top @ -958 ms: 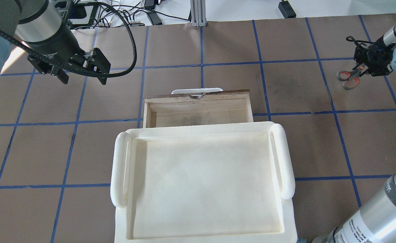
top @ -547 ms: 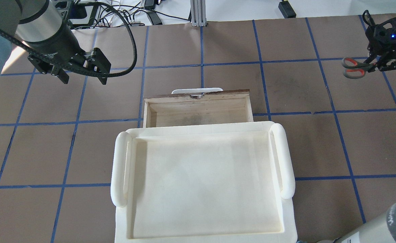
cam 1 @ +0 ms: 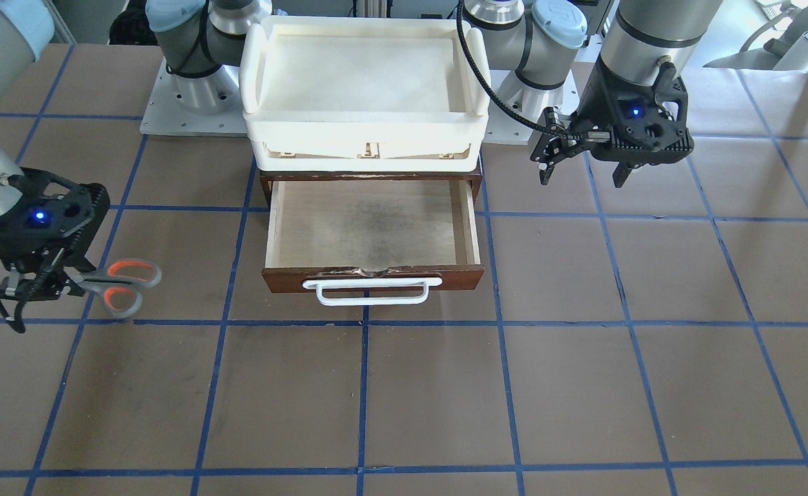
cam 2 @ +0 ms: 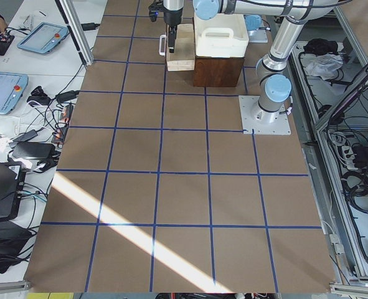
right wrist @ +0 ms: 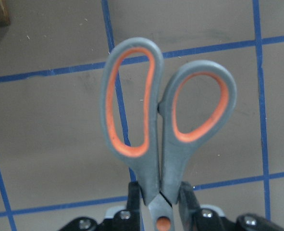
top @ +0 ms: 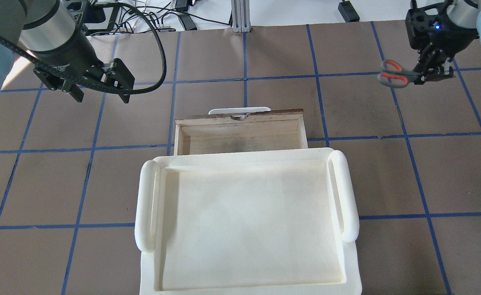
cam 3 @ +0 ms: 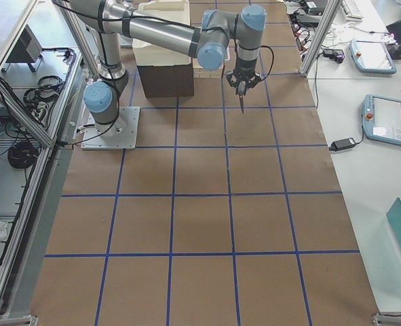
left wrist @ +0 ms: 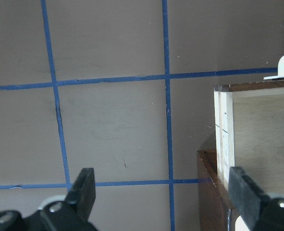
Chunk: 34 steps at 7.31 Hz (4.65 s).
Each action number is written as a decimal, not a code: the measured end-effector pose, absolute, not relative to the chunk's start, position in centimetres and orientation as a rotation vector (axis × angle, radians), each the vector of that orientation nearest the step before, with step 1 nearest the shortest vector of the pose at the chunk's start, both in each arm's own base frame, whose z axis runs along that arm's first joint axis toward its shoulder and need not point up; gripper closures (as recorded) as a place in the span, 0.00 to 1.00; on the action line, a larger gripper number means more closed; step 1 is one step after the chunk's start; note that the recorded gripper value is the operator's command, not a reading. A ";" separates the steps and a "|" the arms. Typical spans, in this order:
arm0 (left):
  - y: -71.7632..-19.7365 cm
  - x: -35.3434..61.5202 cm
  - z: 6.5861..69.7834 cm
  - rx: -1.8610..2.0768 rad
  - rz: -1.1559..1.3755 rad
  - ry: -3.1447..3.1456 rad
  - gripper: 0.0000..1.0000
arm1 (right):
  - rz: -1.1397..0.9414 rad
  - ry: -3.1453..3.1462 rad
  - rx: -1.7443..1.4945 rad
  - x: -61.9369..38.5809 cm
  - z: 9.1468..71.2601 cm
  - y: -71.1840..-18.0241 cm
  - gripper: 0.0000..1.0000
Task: Put scissors in drawer and close it
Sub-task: 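Lift the scissors with the right gripper and carry them over the drawer, then lower the scissors into the open drawer and open the right gripper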
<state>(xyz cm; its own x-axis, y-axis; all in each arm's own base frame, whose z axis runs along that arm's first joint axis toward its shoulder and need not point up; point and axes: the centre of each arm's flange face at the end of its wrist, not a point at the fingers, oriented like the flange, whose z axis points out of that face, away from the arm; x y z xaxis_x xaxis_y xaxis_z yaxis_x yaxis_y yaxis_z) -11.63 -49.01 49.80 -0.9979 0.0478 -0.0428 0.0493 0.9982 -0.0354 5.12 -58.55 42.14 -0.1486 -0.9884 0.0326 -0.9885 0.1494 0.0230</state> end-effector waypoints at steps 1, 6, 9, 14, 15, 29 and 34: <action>-49.0 -11.6 49.8 0.076 -0.056 3.099 0.00 | 0.019 -2.357 2.002 10.4 43.4 -57.9 1.00; -49.0 -11.6 49.8 0.077 -0.057 3.098 0.00 | -0.022 -2.327 2.009 29.5 44.3 -52.2 1.00; -49.0 -11.7 49.8 0.076 -0.057 3.098 0.00 | -0.038 -2.289 2.063 36.5 40.7 -49.1 1.00; -49.0 -11.6 49.8 0.077 -0.057 3.098 0.00 | -0.052 -2.293 2.085 38.1 35.3 -47.5 1.00; -49.0 -11.6 49.8 0.076 -0.057 3.098 0.00 | -0.048 -2.312 2.088 38.6 34.9 -47.3 1.00; -49.0 -11.6 49.8 0.077 -0.056 3.097 0.00 | -0.122 -2.233 2.169 39.4 30.1 -46.0 1.00; -49.1 -11.7 49.6 0.079 -0.051 3.098 0.00 | -0.110 -2.245 2.170 39.8 29.0 -46.4 0.46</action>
